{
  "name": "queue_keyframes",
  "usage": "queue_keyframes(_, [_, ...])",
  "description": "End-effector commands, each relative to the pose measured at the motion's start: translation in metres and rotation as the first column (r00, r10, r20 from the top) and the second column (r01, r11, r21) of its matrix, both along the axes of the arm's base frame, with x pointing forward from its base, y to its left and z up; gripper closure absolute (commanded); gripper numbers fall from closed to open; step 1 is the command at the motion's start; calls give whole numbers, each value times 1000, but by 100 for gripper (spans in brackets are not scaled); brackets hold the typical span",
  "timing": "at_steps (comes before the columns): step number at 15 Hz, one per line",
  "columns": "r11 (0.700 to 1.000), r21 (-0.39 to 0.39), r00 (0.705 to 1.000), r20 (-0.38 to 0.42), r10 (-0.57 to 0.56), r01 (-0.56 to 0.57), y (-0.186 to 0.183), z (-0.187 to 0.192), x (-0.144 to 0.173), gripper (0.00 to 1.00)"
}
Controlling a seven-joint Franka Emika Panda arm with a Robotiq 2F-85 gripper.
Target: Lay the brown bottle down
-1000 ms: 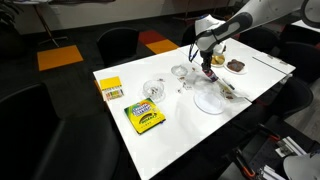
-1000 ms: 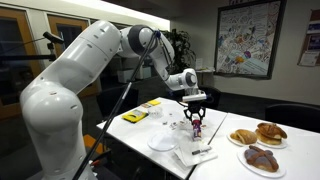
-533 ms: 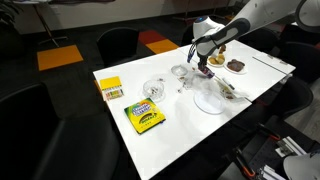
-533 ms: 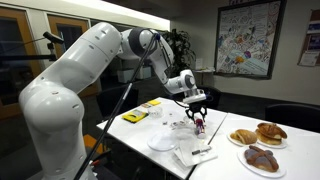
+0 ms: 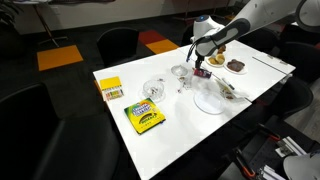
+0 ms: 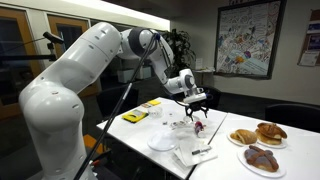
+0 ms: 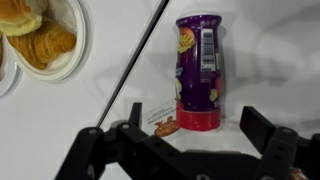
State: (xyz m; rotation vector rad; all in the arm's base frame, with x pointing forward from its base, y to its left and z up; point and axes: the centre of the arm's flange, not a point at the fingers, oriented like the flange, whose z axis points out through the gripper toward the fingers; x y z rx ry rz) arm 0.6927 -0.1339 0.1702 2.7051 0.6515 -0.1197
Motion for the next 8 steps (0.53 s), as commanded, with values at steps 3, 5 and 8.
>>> queue_keyframes(3, [983, 122, 980, 160, 117, -138, 22, 52, -12, 0])
queue_keyframes(5, [962, 225, 973, 205, 109, -156, 29, 73, -13, 0])
queue_keyframes(8, [926, 350, 972, 225, 61, -139, 38, 99, -18, 0])
